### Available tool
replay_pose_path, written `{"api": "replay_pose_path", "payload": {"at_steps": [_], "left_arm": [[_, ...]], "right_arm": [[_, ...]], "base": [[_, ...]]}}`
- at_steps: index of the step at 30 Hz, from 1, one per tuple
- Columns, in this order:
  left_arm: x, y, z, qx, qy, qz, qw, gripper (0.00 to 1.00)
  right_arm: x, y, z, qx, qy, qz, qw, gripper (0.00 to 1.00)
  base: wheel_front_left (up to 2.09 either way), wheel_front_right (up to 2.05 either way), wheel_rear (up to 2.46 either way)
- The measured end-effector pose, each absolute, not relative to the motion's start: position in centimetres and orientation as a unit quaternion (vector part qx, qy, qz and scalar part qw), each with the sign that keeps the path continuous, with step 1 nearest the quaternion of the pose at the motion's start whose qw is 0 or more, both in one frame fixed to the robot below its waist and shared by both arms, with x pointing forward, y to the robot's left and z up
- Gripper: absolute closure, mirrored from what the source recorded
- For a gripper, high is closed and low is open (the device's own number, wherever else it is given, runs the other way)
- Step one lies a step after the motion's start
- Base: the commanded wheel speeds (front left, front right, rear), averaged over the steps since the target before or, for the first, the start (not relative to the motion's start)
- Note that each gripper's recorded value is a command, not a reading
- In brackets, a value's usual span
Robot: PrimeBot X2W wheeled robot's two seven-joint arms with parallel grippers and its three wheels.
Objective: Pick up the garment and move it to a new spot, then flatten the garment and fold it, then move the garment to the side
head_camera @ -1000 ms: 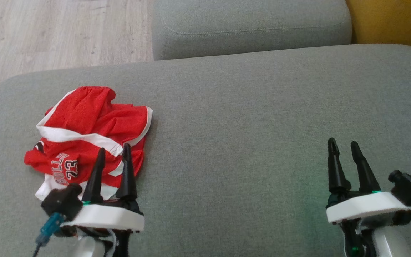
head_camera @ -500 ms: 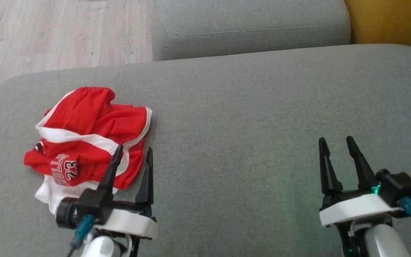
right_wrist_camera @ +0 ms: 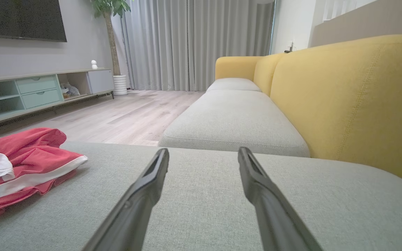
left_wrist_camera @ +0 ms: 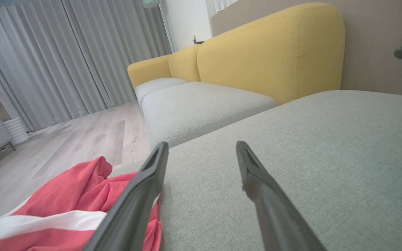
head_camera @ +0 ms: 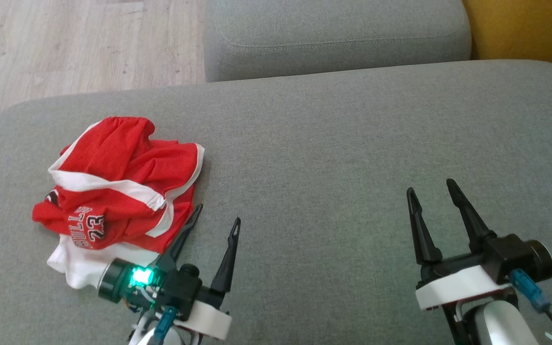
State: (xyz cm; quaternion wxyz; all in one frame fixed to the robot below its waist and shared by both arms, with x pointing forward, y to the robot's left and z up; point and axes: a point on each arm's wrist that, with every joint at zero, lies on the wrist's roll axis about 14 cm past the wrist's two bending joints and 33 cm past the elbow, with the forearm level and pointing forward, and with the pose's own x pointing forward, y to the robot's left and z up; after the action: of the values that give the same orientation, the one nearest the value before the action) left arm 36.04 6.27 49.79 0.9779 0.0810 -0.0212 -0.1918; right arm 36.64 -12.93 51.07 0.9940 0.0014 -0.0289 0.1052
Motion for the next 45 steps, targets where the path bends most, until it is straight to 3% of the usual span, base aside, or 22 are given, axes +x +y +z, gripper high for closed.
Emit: {"api": "replay_pose_path", "payload": {"at_steps": [4, 16, 33, 45], "left_arm": [[36.3, 6.2, 50.5, 0.074, -0.033, -0.184, 0.980, 0.00], [36.2, 9.2, 49.8, -0.072, -0.001, -0.107, 0.992, 0.00], [35.7, 9.7, 48.4, -0.059, 0.009, -0.108, 0.992, 0.00], [34.5, 13.1, 48.8, -0.054, -0.004, -0.057, 0.997, 0.00]], "right_arm": [[36.7, -12.5, 51.6, -0.003, -0.040, 0.112, 0.993, 0.00], [36.3, -14.5, 51.2, 0.068, -0.043, 0.076, 0.994, 0.00], [35.5, -14.7, 50.4, 0.065, -0.033, 0.072, 0.995, 0.00], [35.9, -9.8, 50.9, 0.070, -0.036, 0.146, 0.986, 0.00]], "base": [[0.00, 0.00, 0.00], [0.00, 0.00, 0.00], [0.00, 0.00, 0.00], [0.00, 0.00, 0.00]]}}
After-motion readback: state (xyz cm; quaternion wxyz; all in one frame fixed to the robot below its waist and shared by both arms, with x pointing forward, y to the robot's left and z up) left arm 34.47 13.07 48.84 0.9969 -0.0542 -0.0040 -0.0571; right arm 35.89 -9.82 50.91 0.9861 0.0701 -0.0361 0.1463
